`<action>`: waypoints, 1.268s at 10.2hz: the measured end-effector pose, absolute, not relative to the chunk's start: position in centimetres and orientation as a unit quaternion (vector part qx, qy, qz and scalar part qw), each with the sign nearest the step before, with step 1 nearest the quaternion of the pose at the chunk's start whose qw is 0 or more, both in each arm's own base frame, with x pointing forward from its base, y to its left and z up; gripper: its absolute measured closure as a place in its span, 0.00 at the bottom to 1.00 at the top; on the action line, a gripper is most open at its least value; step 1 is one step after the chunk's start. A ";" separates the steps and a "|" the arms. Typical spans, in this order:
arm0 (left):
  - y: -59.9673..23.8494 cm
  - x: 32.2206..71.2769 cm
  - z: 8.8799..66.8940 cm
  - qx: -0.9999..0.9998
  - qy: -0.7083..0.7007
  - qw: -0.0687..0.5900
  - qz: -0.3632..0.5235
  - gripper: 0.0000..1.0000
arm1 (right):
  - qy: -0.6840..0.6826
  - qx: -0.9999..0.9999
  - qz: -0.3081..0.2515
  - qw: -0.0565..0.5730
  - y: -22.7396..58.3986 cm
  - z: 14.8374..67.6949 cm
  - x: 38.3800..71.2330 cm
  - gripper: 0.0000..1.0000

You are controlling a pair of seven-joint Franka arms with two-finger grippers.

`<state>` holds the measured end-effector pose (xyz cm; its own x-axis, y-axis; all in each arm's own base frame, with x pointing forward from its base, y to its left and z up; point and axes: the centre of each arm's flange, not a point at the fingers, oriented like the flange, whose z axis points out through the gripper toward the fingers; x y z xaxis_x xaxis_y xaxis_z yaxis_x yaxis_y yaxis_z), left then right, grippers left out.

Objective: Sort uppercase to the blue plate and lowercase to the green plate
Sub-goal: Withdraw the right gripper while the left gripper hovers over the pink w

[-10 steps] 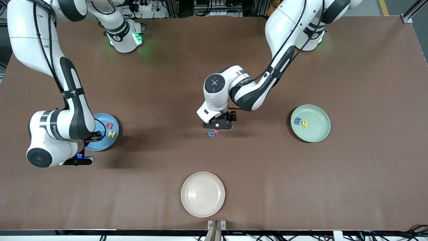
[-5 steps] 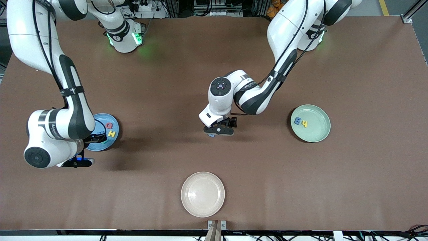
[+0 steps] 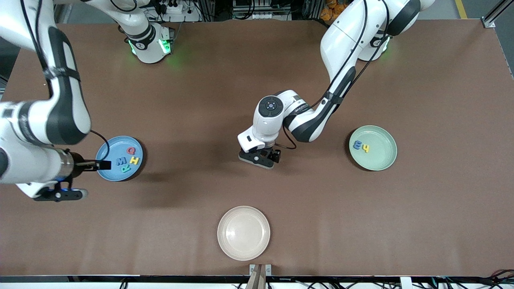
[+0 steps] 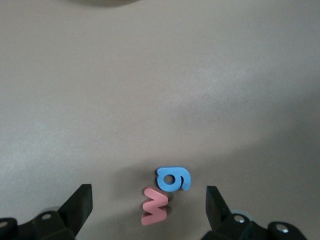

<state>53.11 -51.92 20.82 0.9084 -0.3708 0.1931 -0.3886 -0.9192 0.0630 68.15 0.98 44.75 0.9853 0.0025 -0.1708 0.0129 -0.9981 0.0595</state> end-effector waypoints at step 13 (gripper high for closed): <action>-51.5 52.1 19.1 0.971 -0.234 0.001 0.053 0.00 | 0.008 1.000 -0.030 0.001 -1.0 61.9 56.6 0.00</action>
